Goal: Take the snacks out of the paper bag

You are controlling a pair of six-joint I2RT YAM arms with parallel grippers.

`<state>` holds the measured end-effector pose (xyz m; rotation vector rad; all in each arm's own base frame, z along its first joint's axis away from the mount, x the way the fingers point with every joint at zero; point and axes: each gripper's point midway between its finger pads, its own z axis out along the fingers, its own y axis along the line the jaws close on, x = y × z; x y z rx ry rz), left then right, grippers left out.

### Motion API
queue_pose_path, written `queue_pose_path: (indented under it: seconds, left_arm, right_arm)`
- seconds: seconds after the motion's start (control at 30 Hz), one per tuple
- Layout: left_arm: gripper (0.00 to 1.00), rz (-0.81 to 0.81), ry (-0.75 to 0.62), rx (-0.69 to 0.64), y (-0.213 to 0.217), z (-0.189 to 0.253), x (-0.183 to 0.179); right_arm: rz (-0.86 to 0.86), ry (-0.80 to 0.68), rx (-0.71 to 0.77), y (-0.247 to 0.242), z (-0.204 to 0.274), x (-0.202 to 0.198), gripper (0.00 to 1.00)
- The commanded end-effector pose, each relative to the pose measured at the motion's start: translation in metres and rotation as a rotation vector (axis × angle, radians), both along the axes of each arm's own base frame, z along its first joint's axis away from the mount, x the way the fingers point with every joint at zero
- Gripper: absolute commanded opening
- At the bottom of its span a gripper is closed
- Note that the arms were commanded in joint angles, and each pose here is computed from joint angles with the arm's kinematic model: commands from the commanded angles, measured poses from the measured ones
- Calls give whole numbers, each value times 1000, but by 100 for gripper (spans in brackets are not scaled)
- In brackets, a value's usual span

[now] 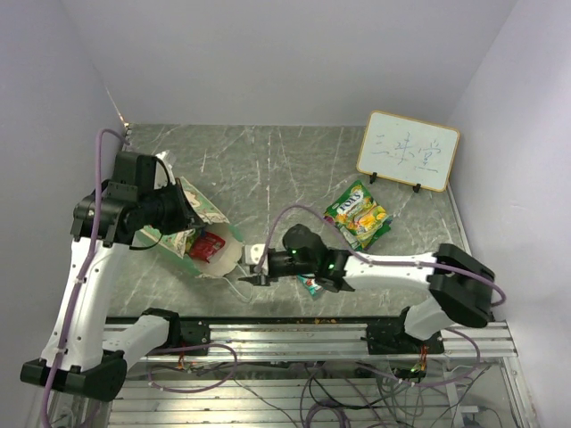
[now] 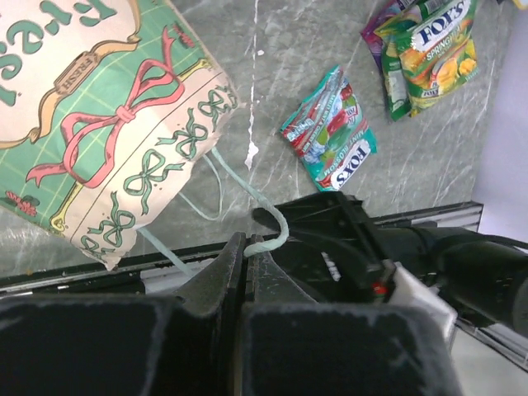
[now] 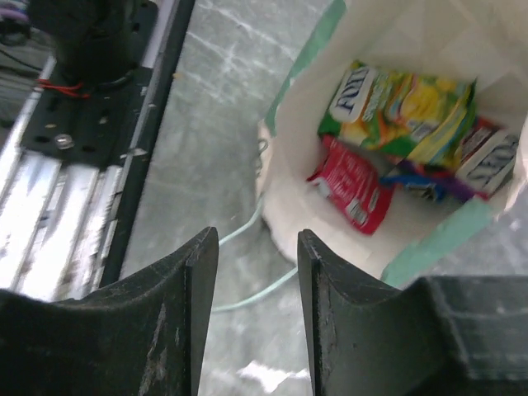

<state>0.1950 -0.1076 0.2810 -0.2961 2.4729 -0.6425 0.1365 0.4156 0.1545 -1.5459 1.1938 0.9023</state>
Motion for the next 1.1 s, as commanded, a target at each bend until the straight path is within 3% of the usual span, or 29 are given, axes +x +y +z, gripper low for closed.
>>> queue_pose_path:
  seconds: [0.0, 0.13, 0.23, 0.37, 0.6, 0.93, 1.07]
  left_arm:
    - [7, -140, -68, 13, -7, 20, -5]
    - [7, -108, -60, 48, 1, 16, -6]
    - [7, -111, -65, 31, -3, 18, -3]
    - [7, -84, -62, 19, -3, 18, 1]
    - [7, -72, -30, 34, 1, 15, -6]
    - [7, -103, -20, -3, -6, 15, -13]
    - [7, -103, -23, -6, -6, 16, -12]
  right_arm:
    - [7, -318, 127, 47, 25, 20, 43]
    - [-39, -227, 152, 90, 29, 34, 43]
    - [-237, -94, 316, 101, 44, 54, 44]
    - [-457, 0, 373, 103, 18, 66, 38]
    - [-524, 53, 443, 122, -14, 80, 35]
    - [-589, 125, 437, 148, -54, 103, 50]
    - [-557, 52, 416, 159, -62, 108, 57]
